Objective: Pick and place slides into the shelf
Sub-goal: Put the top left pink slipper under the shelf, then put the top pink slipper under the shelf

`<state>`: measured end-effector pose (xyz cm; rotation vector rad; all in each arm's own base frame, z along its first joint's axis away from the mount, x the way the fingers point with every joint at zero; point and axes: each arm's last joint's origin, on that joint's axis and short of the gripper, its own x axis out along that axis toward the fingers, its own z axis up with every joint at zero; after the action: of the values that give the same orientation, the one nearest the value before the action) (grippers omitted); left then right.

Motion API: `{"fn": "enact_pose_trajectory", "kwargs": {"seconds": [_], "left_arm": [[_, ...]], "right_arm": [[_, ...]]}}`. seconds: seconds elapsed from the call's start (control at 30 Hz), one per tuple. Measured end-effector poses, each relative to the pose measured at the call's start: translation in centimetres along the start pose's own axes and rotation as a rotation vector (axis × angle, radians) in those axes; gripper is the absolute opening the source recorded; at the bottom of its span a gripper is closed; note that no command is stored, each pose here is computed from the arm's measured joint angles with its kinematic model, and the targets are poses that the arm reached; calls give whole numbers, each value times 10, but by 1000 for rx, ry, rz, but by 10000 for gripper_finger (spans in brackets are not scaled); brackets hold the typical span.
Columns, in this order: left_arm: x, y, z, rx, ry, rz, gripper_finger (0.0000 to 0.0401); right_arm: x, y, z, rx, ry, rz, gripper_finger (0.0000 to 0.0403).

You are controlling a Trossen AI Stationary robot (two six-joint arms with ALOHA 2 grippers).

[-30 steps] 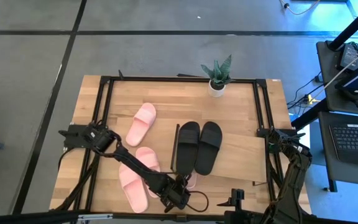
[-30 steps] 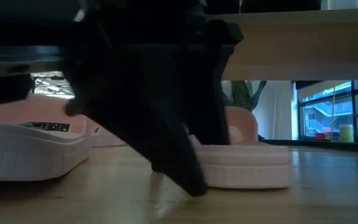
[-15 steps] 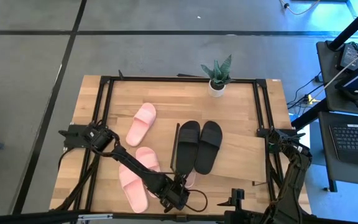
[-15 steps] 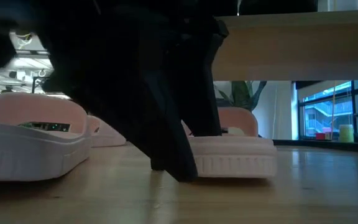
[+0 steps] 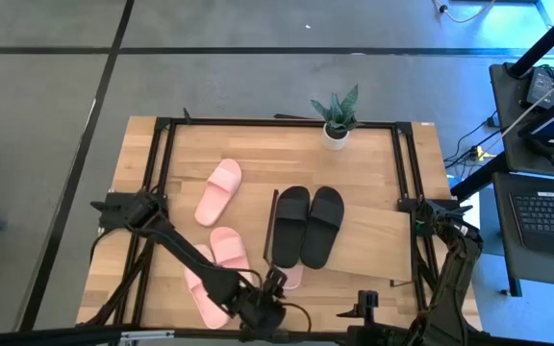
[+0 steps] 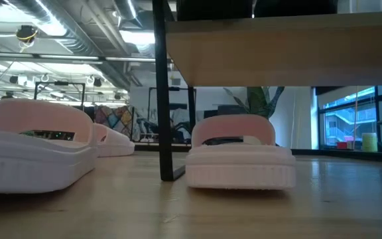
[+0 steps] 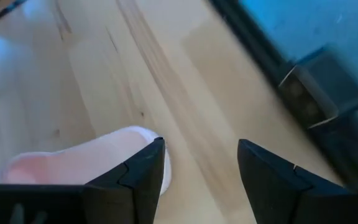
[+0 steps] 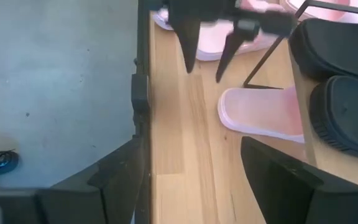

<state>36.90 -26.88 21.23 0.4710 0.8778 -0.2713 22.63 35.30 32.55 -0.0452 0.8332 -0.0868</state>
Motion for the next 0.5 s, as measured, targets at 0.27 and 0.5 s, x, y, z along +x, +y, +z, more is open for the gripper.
{"fn": "enact_pose_trajectory", "kwargs": {"seconds": [0.27, 0.5], "left_arm": [[-71, 6, 18, -403, -158, -67, 193], [-136, 35, 23, -707, -270, -119, 193]], "right_arm": [[0, -1, 0, -58, 1, -8, 265], [1, -2, 1, -141, -33, -36, 265]]}}
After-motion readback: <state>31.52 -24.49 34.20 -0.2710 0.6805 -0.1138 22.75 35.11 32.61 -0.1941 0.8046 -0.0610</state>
